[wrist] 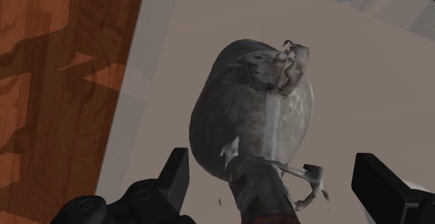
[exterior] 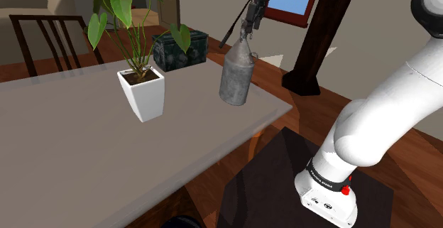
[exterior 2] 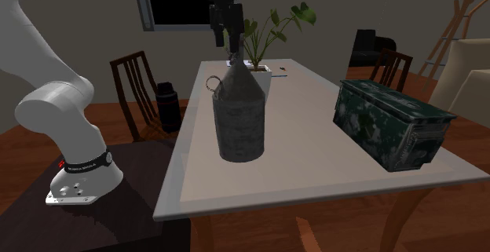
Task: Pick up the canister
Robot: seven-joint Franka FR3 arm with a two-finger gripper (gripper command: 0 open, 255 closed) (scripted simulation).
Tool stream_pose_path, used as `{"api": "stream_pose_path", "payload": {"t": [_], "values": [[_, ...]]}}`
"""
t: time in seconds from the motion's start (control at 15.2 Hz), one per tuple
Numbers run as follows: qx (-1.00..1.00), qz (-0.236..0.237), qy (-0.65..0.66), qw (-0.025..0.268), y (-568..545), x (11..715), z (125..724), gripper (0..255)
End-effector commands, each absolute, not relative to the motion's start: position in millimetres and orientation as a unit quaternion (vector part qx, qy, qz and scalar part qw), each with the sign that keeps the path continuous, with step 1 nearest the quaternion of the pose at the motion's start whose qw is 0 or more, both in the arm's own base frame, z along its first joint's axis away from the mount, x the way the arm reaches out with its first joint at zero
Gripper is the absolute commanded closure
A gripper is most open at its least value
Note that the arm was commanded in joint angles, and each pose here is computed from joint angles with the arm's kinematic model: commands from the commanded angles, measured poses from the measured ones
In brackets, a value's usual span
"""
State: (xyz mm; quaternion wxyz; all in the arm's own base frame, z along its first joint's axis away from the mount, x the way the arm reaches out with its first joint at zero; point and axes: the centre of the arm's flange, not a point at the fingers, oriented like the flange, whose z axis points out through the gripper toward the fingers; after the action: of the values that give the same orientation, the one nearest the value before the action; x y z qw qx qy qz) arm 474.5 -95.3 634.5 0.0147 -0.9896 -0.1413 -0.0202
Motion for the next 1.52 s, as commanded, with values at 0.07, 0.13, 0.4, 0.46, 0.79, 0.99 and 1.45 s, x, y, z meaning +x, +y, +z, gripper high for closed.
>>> {"api": "stream_pose_path", "payload": {"t": [0.07, 0.13, 0.4, 0.46, 0.79, 0.99, 1.45], "values": [[-0.99, -0.02, -0.141, 0.015, -95.0, 475.4, 621.0, 0], [-0.99, -0.02, -0.141, 0.015, -95.1, 475.5, 621.0, 0], [-0.99, -0.02, -0.141, 0.015, -94.5, 475.2, 620.7, 255], [-0.99, -0.02, -0.141, 0.015, -94.6, 475.6, 620.8, 255], [-0.99, -0.02, -0.141, 0.015, -95.1, 475.5, 621.0, 255], [-0.99, -0.02, -0.141, 0.015, -95.1, 475.5, 636.9, 255], [-0.99, -0.02, -0.141, 0.015, -95.1, 475.5, 673.8, 255]]}}
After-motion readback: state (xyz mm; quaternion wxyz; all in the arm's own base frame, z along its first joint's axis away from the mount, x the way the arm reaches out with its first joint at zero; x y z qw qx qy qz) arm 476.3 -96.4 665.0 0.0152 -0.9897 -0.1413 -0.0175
